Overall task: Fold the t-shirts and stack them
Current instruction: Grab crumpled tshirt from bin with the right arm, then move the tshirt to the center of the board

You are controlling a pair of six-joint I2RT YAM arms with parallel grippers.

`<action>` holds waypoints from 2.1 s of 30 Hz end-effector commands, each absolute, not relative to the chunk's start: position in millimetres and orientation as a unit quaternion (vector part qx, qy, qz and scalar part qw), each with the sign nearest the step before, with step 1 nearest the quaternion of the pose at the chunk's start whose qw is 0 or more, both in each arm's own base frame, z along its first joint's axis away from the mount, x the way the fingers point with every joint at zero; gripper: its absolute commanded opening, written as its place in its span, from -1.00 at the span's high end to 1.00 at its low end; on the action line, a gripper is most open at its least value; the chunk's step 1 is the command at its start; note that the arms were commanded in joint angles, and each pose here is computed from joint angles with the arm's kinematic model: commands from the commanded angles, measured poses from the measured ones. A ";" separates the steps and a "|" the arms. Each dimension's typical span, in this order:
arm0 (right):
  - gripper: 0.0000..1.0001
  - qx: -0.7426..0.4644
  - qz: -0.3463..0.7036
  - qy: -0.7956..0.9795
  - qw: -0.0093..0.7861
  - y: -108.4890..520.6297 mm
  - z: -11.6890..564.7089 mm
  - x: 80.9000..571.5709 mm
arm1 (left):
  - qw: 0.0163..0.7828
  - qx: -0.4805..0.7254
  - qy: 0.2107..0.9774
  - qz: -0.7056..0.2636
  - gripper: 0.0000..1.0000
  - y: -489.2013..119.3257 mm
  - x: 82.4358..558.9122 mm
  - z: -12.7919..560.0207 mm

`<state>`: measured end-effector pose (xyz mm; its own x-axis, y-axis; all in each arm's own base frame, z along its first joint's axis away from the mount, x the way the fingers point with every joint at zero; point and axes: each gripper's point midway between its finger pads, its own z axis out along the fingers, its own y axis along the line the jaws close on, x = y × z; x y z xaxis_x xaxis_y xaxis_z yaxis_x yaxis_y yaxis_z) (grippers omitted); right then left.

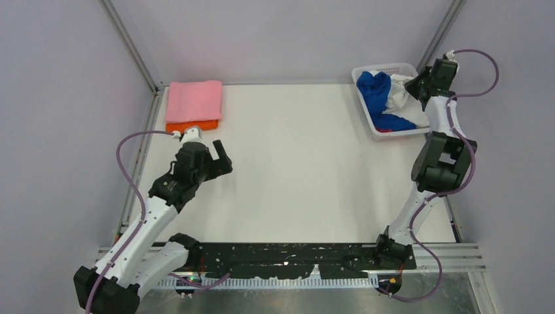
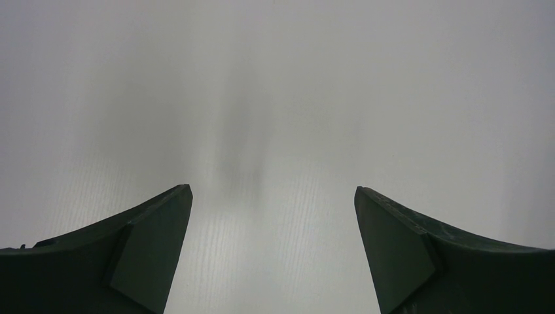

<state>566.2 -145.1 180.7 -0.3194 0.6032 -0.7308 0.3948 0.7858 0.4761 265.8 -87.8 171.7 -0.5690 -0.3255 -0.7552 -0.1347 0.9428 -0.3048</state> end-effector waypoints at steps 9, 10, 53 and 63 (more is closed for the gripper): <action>0.90 0.336 -0.054 0.594 0.729 -227.5 465.6 443.4 | 0.483 -0.132 0.857 -0.121 -0.99 -84.2 265.6 195.3; 0.90 0.333 -0.065 0.578 0.742 -227.8 485.1 432.2 | 0.483 -0.132 0.857 -0.121 -0.99 -84.3 265.6 195.6; 0.90 -0.262 0.574 0.575 0.520 229.8 551.5 330.8 | 0.516 -0.166 0.834 -0.105 -0.98 -54.5 231.4 194.4; -0.40 -0.012 0.143 0.917 0.373 120.3 183.8 433.2 | 0.485 -0.160 0.854 -0.103 -0.98 -61.0 232.5 179.2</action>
<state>426.7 206.5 264.8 -0.6988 0.2257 -0.6788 -0.4133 0.6471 0.6407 229.4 -60.1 183.0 -0.4601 -0.3715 -0.8064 -0.1590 0.9280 -0.3368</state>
